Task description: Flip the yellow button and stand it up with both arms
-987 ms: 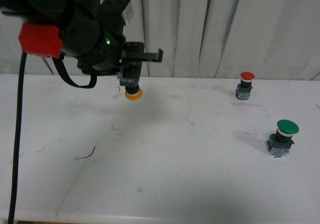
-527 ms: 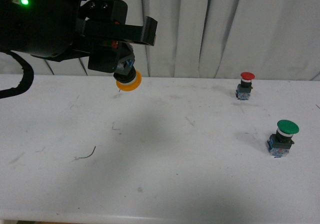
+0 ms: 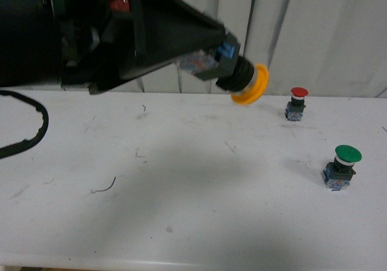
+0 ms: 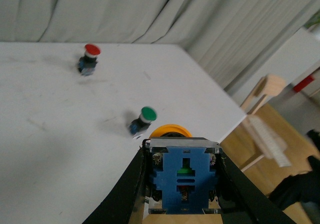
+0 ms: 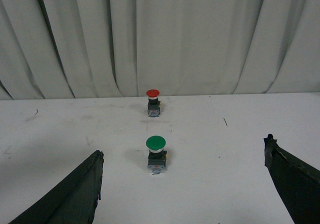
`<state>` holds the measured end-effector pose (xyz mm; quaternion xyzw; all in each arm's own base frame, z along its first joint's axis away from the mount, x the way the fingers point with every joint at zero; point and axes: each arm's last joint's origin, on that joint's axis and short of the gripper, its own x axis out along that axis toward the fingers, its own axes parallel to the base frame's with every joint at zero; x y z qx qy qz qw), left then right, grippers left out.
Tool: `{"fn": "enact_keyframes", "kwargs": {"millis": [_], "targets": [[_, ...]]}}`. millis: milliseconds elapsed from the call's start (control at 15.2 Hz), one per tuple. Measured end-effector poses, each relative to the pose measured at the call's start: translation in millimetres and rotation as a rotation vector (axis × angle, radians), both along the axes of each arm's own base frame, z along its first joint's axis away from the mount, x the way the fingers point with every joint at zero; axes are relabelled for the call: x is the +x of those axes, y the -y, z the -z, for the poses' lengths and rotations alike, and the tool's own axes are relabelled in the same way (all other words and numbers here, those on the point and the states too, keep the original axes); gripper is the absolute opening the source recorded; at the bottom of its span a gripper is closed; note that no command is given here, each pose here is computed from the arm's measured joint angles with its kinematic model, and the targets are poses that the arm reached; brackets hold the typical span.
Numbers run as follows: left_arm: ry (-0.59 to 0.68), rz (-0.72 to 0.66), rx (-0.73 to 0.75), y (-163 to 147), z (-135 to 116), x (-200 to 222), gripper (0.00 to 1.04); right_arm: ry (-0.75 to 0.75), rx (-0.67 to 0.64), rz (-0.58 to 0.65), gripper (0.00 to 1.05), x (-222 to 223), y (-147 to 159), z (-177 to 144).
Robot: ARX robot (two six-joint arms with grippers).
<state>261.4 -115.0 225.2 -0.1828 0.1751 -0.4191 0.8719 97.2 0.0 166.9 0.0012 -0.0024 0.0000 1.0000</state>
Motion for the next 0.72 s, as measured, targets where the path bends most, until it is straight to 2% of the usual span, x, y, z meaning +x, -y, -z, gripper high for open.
{"fn": "enact_keyframes", "kwargs": {"millis": [329,724], "targets": [[-0.074,0.094,-0.295,-2,13,24,0.33,0.0,0.0,0.0,0.98,0,0,0],[-0.11,0.124,-0.415,3,20,37,0.33,0.0,0.0,0.0,0.98,0,0,0]]}}
